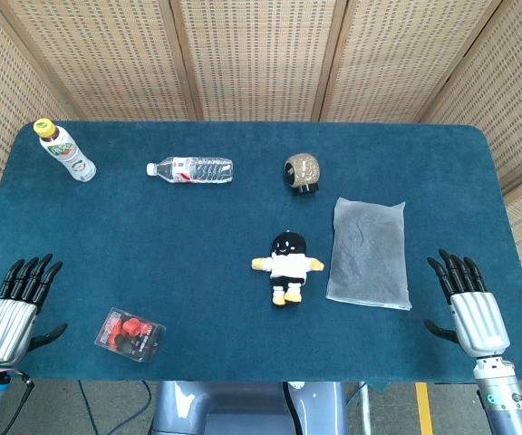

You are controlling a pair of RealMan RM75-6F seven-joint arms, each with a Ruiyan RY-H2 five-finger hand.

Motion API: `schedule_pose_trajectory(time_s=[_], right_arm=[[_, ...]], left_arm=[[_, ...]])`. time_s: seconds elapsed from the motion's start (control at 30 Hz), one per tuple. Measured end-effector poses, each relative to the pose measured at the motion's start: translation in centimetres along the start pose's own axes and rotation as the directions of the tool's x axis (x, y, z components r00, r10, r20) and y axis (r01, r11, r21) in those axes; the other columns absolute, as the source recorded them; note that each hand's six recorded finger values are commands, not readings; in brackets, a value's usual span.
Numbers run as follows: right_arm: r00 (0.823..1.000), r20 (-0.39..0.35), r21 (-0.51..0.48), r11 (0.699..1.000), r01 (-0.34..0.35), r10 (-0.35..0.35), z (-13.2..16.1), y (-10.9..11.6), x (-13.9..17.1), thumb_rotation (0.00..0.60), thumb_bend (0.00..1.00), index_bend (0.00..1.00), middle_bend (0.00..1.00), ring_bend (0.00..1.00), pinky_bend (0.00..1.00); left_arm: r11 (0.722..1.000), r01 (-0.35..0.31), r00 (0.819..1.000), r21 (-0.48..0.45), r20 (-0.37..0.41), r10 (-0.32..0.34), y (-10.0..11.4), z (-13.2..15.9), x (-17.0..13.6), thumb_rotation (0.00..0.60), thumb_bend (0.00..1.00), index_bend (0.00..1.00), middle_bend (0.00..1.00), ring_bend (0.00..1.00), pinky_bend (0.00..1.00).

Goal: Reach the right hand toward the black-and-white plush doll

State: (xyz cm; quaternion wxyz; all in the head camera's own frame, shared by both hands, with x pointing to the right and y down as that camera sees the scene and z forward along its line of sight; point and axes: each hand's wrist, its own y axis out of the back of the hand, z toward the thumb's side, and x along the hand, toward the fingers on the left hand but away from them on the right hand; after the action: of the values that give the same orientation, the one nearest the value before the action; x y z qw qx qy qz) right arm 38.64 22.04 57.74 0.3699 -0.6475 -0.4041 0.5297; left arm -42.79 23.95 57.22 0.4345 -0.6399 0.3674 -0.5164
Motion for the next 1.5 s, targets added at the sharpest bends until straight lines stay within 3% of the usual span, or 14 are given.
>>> schedule_pose_trajectory(time_s=[0.27,0.97,1.23,1.5], right_arm=[[1.0,0.005,-0.011,1.0,-0.001,0.001,-0.3,0.1,0.0,0.6,0.21,0.1,0.0,0.0,0.02],[1.0,-0.001,-0.02,1.0,-0.016,0.016,0.1,0.0,-0.1,0.6,0.21,0.17,0.0,0.0,0.02],[0.999,-0.034,-0.083,0.996,-0.022,0.019,2.2,0.0,-1.5,0.6,0.21,0.25,0.0,0.0,0.02],[0.995,-0.08,-0.074,0.995,-0.06,0.054,6.0,-0.8,-4.8,0.6,0.21,0.29,0.0,0.0,0.03]], left_arm=[[0.998,0.057,0.998,-0.017,0.008,-0.056,-0.2,0.2,-0.2,0.6,0.06,0.0,0.0,0.0,0.0],[0.999,0.037,0.999,-0.009,-0.006,-0.037,0.2,0.0,-0.1,0.6,0.06,0.0,0.0,0.0,0.0],[0.999,0.039,0.999,0.0,-0.003,-0.039,0.0,0.4,-0.1,0.6,0.06,0.0,0.0,0.0,0.0],[0.999,0.039,0.999,0.008,-0.003,-0.039,-0.1,0.4,-0.1,0.6,0.06,0.0,0.0,0.0,0.0]])
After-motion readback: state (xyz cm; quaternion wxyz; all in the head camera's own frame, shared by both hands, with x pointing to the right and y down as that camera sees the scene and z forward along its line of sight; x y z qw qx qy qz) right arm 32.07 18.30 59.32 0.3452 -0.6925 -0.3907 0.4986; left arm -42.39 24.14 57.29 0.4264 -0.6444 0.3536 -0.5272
